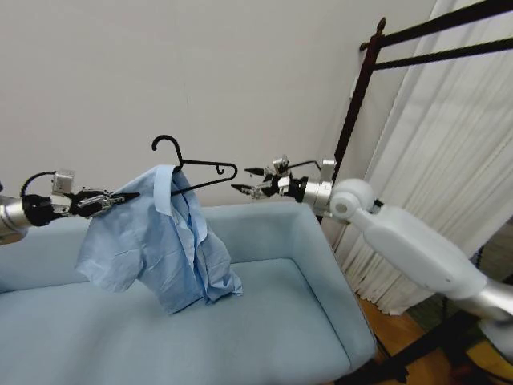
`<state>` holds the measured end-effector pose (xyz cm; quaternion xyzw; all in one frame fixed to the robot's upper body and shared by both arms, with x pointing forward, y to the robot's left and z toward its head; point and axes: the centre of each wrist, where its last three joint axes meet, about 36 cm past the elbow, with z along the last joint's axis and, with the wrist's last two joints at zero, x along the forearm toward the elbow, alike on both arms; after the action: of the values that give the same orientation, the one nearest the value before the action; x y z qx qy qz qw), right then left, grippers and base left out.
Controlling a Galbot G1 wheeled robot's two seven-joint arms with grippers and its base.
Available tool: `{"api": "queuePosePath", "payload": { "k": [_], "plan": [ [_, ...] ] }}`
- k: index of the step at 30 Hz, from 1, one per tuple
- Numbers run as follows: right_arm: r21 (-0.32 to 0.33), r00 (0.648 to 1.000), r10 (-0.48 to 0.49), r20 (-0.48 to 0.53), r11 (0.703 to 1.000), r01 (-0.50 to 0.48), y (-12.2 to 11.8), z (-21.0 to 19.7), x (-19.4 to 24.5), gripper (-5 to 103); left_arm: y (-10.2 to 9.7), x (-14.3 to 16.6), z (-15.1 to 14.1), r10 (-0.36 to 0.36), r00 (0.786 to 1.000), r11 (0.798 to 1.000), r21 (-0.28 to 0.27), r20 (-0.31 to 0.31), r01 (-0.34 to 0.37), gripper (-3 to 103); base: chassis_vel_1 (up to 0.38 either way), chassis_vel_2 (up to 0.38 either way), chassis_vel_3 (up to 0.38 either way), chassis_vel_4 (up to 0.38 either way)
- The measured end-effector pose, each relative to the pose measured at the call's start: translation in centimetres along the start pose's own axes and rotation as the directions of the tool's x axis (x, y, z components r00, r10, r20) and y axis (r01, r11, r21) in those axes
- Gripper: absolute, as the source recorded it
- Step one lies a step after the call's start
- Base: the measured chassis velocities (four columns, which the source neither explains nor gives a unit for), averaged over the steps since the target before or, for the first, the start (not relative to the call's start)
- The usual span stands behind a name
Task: Pick up the clothes from the sofa and hang them on the clothes hanger.
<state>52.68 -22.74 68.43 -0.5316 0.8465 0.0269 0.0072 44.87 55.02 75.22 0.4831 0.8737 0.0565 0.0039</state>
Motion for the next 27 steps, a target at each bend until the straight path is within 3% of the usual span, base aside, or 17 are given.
{"api": "queuePosePath", "payload": {
  "k": [1, 6, 9, 13, 22, 27],
  "plan": [
    [-0.067, 1.000, 0.028, -0.011, 0.997, -0.028, 0.8, 2.5, -0.7, 100, 0.0, 0.0, -0.3, -0.008, 1.000, 1.000, 0.002, 0.009, 0.008, 2, 0.000, 0.000, 0.000, 0.000],
    [-0.156, 0.987, 0.159, -0.028, 0.974, -0.162, 2.8, 4.8, -3.4, 100, -0.2, -0.2, -0.7, 0.000, 1.000, 1.000, -0.003, 0.009, 0.000, 2, 0.000, 0.000, 0.000, 0.000],
    [-0.229, 0.957, 0.288, -0.039, 0.930, -0.289, 5.1, 5.9, -6.4, 100, -0.4, -0.3, -0.8, 0.005, 1.000, 1.000, -0.006, 0.009, -0.005, 2, 0.000, 0.000, 0.000, 0.000],
    [-0.304, 0.945, 0.325, -0.044, 0.896, -0.322, 6.4, 5.8, -8.4, 100, -0.4, -0.4, -0.8, 0.006, 1.000, 1.000, -0.004, 0.007, -0.005, 2, 0.000, 0.000, 0.000, 0.000],
    [-0.325, 0.953, 0.299, -0.053, 0.897, -0.300, 7.3, 6.1, -9.8, 100, -0.6, -0.6, -0.7, 0.010, 1.000, 1.000, -0.005, 0.010, -0.010, 2, 0.000, 0.000, 0.000, 0.000],
    [-0.324, 0.956, 0.288, -0.060, 0.900, -0.292, 7.6, 6.5, -10.1, 90, -0.7, -0.7, -0.6, 0.010, 1.000, 1.000, -0.004, 0.013, -0.010, 2, 0.000, 0.000, 0.000, 0.000]
  ]
}}
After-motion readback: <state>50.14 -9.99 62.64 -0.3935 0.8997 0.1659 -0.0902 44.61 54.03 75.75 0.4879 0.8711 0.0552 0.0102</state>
